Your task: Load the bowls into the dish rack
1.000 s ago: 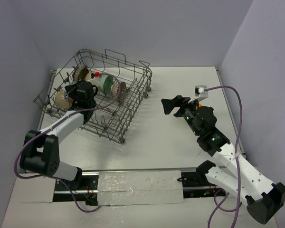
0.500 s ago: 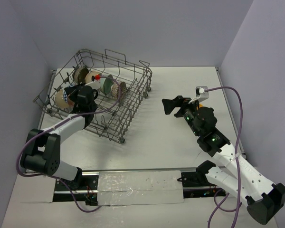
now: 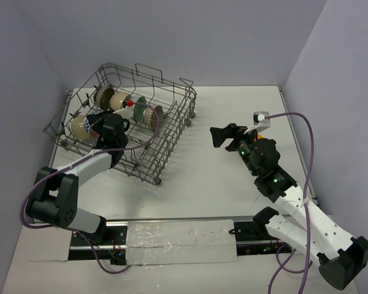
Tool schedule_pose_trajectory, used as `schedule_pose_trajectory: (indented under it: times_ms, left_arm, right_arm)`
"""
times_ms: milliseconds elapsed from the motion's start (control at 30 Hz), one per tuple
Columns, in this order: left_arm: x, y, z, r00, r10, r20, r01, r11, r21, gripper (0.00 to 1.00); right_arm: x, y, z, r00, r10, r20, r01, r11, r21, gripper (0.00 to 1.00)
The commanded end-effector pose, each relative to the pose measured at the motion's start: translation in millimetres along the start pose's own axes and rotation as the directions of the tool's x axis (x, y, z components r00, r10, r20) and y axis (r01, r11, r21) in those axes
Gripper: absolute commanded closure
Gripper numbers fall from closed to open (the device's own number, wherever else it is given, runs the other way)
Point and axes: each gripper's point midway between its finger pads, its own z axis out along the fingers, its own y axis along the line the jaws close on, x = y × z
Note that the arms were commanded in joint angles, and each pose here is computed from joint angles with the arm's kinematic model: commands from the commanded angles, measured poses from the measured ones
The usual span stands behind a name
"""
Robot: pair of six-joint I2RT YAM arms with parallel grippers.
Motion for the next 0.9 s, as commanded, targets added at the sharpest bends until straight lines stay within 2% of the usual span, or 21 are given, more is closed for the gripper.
schedule_pose_trajectory:
  times_ms: [0,233,367,533,633,867]
  left_arm:
    - [6,-19,-2,0.998,0.06,-0.011,-0.06,0.997,0.049,0.93]
    - [8,-31,-7,0.995,0.093,-0.028,-0.091,0.994,0.066,0.81]
    - [8,-40,-11,0.993,0.109,-0.039,-0.106,0.992,0.065,0.67]
    - [4,-44,-12,0.995,0.081,-0.05,-0.078,0.994,0.072,0.62]
    - [0,-50,-15,0.996,0.074,-0.054,-0.069,0.993,0.093,0.53]
    - [-5,-62,-18,0.997,0.023,-0.078,-0.013,0.991,0.135,0.42]
  right_arm:
    - [-13,3,-2,0.998,0.007,0.06,-0.007,1.0,-0.009,0.0]
    - [-14,2,-3,0.998,0.01,0.064,-0.009,1.0,-0.008,0.0]
    - [-15,3,-4,0.998,0.011,0.069,-0.01,1.0,-0.008,0.0]
    - [-15,3,-4,0.997,0.014,0.07,-0.014,1.0,-0.011,0.0]
    - [-15,4,-4,0.997,0.015,0.07,-0.014,1.0,-0.013,0.0]
    - [-15,4,-4,0.998,0.016,0.069,-0.015,1.0,-0.015,0.0]
